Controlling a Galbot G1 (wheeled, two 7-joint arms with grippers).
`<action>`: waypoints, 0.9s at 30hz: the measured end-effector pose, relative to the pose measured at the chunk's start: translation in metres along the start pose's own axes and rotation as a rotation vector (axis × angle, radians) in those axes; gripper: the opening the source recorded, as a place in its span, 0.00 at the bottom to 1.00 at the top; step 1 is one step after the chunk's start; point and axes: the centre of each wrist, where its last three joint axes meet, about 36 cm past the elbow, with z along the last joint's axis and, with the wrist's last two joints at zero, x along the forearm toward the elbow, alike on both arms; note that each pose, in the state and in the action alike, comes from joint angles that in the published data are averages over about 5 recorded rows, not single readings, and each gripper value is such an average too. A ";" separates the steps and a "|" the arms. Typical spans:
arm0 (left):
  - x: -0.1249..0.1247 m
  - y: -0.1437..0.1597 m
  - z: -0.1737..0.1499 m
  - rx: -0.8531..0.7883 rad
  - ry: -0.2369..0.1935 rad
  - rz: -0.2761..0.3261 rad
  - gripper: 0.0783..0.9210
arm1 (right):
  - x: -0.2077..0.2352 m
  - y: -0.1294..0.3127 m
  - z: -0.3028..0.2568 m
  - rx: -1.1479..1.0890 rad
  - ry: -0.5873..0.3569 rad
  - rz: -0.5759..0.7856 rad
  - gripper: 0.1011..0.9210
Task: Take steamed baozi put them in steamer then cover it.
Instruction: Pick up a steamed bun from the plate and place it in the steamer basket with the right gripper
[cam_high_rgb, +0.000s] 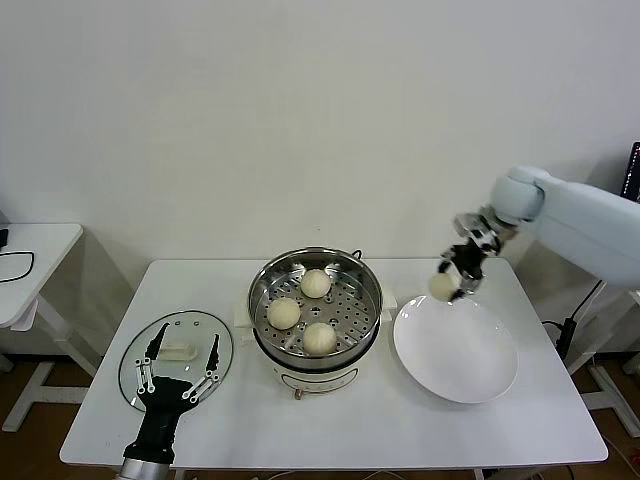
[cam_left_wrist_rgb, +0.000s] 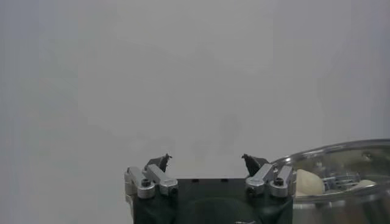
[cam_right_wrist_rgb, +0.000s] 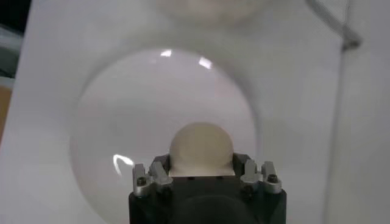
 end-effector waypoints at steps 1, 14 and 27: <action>0.000 0.000 0.000 0.000 -0.001 0.000 0.88 | 0.005 -0.004 -0.014 0.015 -0.006 -0.002 0.70; -0.002 0.000 0.000 0.000 -0.009 -0.005 0.88 | -0.004 -0.024 -0.144 0.145 0.013 -0.059 0.70; 0.000 0.002 -0.002 -0.003 -0.010 -0.014 0.88 | -0.056 -0.032 -0.184 0.179 0.076 -0.093 0.70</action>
